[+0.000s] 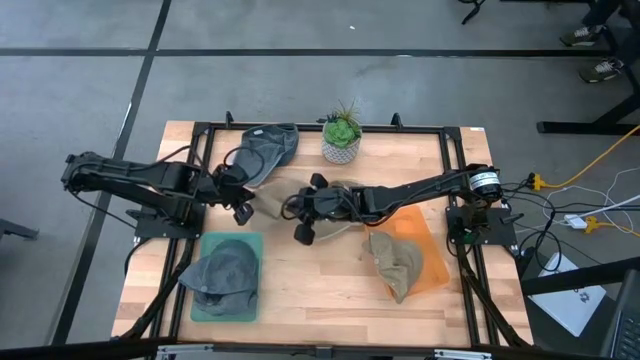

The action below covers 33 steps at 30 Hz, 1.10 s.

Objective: Pick & Place hat
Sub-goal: Put the left brown cap into the orange bin

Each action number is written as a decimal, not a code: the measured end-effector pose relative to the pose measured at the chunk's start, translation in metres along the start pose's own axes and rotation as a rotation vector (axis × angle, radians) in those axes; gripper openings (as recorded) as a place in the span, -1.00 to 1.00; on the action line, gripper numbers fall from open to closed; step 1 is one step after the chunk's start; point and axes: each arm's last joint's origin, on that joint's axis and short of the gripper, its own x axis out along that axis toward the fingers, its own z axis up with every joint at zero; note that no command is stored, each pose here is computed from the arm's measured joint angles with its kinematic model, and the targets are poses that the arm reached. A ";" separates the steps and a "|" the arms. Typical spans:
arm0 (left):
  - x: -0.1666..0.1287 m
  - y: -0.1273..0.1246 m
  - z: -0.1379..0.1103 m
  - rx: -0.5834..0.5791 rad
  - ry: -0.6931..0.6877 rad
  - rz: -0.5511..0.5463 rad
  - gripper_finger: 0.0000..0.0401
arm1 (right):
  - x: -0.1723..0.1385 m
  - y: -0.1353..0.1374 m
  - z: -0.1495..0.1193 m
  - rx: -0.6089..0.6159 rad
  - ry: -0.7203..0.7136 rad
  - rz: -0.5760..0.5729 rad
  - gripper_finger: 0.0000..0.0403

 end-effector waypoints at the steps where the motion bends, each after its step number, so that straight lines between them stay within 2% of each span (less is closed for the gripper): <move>1: -0.001 0.001 0.000 0.015 -0.001 -0.001 -0.98 | 0.000 0.001 0.000 0.010 0.004 0.022 -0.72; 7: -0.009 0.005 -0.002 0.027 0.043 0.020 -0.98 | -0.005 0.005 0.018 0.028 -0.009 0.105 -0.37; 12: -0.013 0.002 0.002 0.017 0.054 -0.027 -0.98 | -0.010 0.007 0.036 0.011 -0.083 0.120 -0.15; 20: -0.019 -0.001 0.010 -0.005 0.009 -0.064 -0.98 | -0.006 0.006 0.029 0.035 -0.035 0.113 -0.11; 29: -0.020 -0.008 0.012 0.142 0.006 -0.165 -0.98 | 0.003 -0.014 0.026 -0.013 0.001 0.064 -0.11; 33: -0.021 -0.012 0.010 0.202 0.003 -0.190 -0.98 | 0.009 -0.029 0.024 -0.046 0.037 0.109 -0.11</move>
